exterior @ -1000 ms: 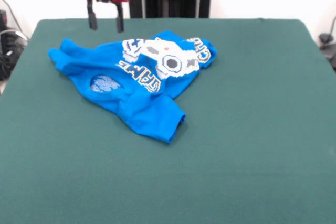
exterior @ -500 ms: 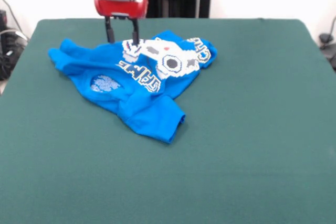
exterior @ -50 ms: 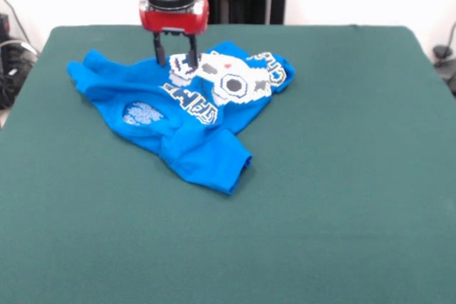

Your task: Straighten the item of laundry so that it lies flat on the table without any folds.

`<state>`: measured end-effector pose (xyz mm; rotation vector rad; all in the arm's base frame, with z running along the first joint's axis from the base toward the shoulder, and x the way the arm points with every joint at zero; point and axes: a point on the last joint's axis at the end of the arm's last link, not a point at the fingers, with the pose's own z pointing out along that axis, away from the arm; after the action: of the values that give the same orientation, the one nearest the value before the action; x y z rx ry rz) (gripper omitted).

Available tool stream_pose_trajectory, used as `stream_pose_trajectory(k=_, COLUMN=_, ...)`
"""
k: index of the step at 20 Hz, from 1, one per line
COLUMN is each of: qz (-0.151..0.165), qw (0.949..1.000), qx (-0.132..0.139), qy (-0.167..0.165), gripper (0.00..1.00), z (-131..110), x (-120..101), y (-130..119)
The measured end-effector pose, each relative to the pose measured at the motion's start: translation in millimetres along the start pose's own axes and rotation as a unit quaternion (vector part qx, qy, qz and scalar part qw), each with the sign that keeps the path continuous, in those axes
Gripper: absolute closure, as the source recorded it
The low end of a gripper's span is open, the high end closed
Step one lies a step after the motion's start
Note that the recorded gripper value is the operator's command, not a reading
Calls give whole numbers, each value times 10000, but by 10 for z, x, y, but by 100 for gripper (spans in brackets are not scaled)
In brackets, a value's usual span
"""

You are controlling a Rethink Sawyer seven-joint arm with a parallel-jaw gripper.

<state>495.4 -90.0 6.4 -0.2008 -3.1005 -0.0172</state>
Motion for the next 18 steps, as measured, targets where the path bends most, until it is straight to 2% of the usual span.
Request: stream_pose_trajectory(k=18, qz=38, qw=10000, qx=8, qy=44, gripper=0, z=63, x=52, y=-32)
